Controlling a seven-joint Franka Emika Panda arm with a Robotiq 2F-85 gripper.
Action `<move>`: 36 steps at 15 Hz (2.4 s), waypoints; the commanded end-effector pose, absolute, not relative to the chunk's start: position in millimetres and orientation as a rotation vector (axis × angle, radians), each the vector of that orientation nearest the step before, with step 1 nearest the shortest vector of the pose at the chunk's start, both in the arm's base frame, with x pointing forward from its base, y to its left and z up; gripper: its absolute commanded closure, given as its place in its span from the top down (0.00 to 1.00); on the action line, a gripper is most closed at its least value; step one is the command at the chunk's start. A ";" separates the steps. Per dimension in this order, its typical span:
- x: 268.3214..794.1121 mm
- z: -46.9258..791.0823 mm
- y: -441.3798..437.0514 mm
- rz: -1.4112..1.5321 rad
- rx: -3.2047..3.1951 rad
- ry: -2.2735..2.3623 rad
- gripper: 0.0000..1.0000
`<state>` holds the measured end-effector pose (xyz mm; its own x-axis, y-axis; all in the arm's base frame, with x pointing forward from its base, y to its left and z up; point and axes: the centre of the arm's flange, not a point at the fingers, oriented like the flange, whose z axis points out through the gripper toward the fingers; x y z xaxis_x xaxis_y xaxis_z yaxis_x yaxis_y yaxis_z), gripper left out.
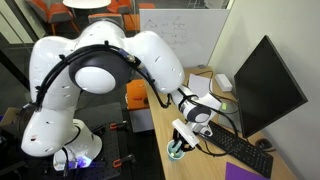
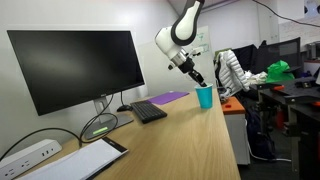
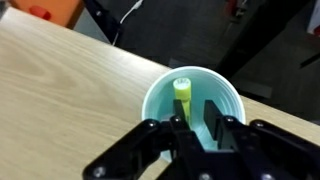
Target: Take the marker out of the cup and put it on the table
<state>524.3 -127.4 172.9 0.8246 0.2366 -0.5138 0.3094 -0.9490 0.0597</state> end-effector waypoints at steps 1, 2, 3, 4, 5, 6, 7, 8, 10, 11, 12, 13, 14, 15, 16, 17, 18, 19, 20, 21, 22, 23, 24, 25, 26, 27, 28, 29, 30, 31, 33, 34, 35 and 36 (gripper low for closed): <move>531.2 168.8 -135.2 -0.838 2.837 0.470 0.44; 532.4 166.0 -136.2 -0.842 2.834 0.469 0.44; 533.0 163.6 -136.7 -0.847 2.834 0.473 0.46; 533.8 160.9 -137.0 -0.857 2.831 0.473 0.46; 534.1 158.7 -137.1 -0.862 2.828 0.471 0.44; 534.5 156.3 -137.3 -0.870 2.823 0.473 0.40; 534.7 154.3 -137.3 -0.877 2.818 0.471 0.37; 534.9 152.5 -137.5 -0.884 2.815 0.474 0.36; 535.0 149.8 -138.3 -0.900 2.803 0.472 0.31; 535.1 149.0 -138.7 -0.907 2.794 0.472 0.28; 535.6 148.6 -139.2 -0.914 2.788 0.471 0.30; 536.0 148.3 -139.4 -0.921 2.783 0.469 0.32; 536.3 148.2 -139.4 -0.924 2.779 0.468 0.31; 536.5 148.1 -139.0 -0.933 2.775 0.470 0.32; 536.3 147.8 -138.3 -0.943 2.771 0.471 0.32; 535.9 147.2 -137.2 -0.954 2.766 0.473 0.31; 535.5 146.9 -136.4 -0.964 2.761 0.473 0.31; 535.1 146.2 -135.3 -0.980 2.755 0.473 0.31; 534.8 145.5 -134.6 -0.991 2.751 0.466 0.32; 534.5 144.7 -134.0 -1.008 2.747 0.463 0.32; 534.3 144.1 -133.2 -1.020 2.741 0.457 0.33; 534.5 143.4 -132.4 -1.033 2.736 0.458 0.30; 534.8 142.9 -131.5 -1.041 2.732 0.453 0.31; 535.4 142.1 -130.8 -1.046 2.727 0.449 0.27; 535.9 141.8 -130.3 -1.052 2.724 0.449 0.28; 537.0 140.9 -130.1 -1.055 2.720 0.447 0.25; 537.6 140.1 -130.0 -1.055 2.717 0.446 0.24; 538.4 139.2 -129.9 -1.051 2.714 0.447 0.24; 539.0 138.2 -129.7 -1.048 2.713 0.453 0.24; 539.3 137.2 -129.3 -1.045 2.710 0.454 0.25; 540.0 135.6 -127.8 -1.049 2.705 0.465 0.19; 539.7 136.6 -126.4 -1.050 2.706 0.474 0.05; 539.6 139.2 -125.2 -1.046 2.704 0.477 0.05; 539.9 142.1 -124.0 -1.039 2.705 0.485 0.05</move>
